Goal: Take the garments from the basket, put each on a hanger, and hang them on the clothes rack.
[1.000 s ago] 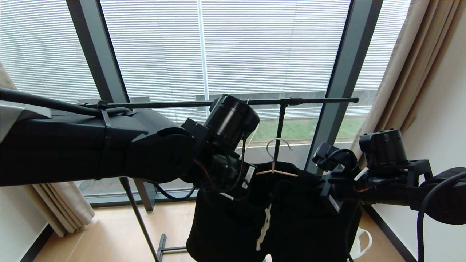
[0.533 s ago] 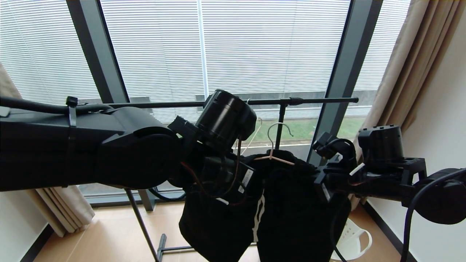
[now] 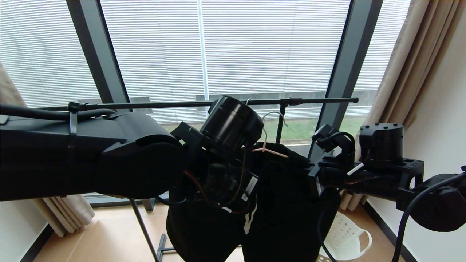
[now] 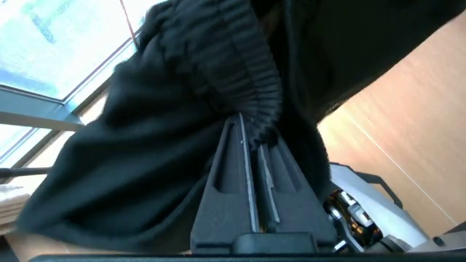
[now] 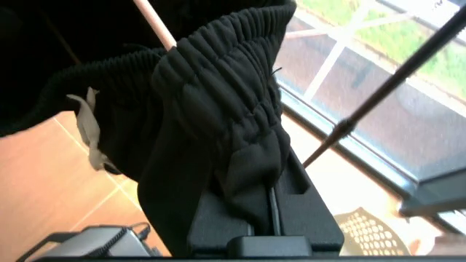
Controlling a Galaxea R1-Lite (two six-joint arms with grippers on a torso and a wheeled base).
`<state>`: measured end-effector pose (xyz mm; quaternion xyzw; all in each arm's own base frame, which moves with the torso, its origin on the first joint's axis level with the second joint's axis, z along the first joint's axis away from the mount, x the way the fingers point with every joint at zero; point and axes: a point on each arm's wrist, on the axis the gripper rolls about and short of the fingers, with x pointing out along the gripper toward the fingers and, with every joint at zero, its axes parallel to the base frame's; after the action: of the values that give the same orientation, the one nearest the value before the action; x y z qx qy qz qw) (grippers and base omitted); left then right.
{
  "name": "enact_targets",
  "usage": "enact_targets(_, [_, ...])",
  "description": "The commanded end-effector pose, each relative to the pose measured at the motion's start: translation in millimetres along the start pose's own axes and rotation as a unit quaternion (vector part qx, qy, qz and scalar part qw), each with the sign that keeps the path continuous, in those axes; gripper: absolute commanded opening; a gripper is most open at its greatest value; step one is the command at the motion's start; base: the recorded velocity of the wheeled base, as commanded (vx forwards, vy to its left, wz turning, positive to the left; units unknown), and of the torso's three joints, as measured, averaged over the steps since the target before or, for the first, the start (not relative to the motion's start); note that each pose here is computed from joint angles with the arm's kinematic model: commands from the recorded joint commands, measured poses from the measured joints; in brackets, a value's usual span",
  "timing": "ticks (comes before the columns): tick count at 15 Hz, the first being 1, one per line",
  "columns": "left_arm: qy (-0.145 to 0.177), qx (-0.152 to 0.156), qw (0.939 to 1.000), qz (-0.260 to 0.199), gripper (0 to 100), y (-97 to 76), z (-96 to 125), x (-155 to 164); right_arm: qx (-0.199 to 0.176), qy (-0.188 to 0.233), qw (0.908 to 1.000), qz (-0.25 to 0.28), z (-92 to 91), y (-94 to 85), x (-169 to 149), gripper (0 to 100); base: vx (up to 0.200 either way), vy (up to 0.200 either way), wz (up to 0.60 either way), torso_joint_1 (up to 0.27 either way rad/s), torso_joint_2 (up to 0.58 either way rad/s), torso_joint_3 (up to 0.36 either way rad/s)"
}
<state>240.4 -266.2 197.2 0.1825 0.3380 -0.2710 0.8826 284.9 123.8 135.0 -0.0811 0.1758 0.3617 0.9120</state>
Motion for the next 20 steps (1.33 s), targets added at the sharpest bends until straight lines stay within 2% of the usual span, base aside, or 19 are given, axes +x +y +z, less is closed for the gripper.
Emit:
enact_targets(1, [0.001, 0.0, 1.0, 0.0, 0, -0.5, -0.3, 1.6, -0.002, -0.007, 0.9999, 0.008, -4.3, 2.3, -1.7, 0, 0.0, 0.0, 0.0, 0.0, 0.0, 0.0])
enact_targets(2, [0.001, 0.0, 1.0, 0.0, 0, -0.5, -0.3, 1.6, -0.003, -0.013, 0.9998, 0.013, -5.1, 2.9, -2.3, 0, 0.0, 0.0, 0.0, 0.0, 0.0, 0.0])
enact_targets(3, [0.001, 0.0, 1.0, 0.0, 100, -0.5, -0.3, 1.6, -0.004, -0.016, 0.9997, 0.016, -5.5, 3.4, -3.0, 0, 0.0, 0.0, 0.0, 0.0, 0.0, 0.0])
enact_targets(6, [-0.003, -0.003, 1.0, 0.002, 100, 1.5, 0.7, -1.7, -0.005, -0.015, 0.9997, 0.016, -6.5, 3.1, -1.6, 0, 0.0, 0.0, 0.0, 0.0, 0.0, 0.0])
enact_targets(14, [-0.039, -0.016, 0.9991, 0.003, 100, 14.2, 0.8, -42.1, -0.003, -0.011, 0.9997, 0.023, -9.1, 2.7, 0.3, 0, 0.0, 0.0, 0.0, 0.0, 0.0, 0.0])
enact_targets(18, [-0.056, -0.032, 0.9978, 0.017, 100, 34.7, -4.1, -63.5, -0.001, -0.006, 0.9991, 0.043, -15.0, 3.2, -0.2, 0, 0.0, 0.0, 0.0, 0.0, 0.0, 0.0])
enact_targets(20, [-0.068, -0.013, 0.9973, 0.025, 100, 55.5, -9.8, -64.7, -0.008, -0.005, 0.9975, 0.07, -19.5, 4.1, -3.7, 0, 0.0, 0.0, 0.0, 0.0, 0.0, 0.0])
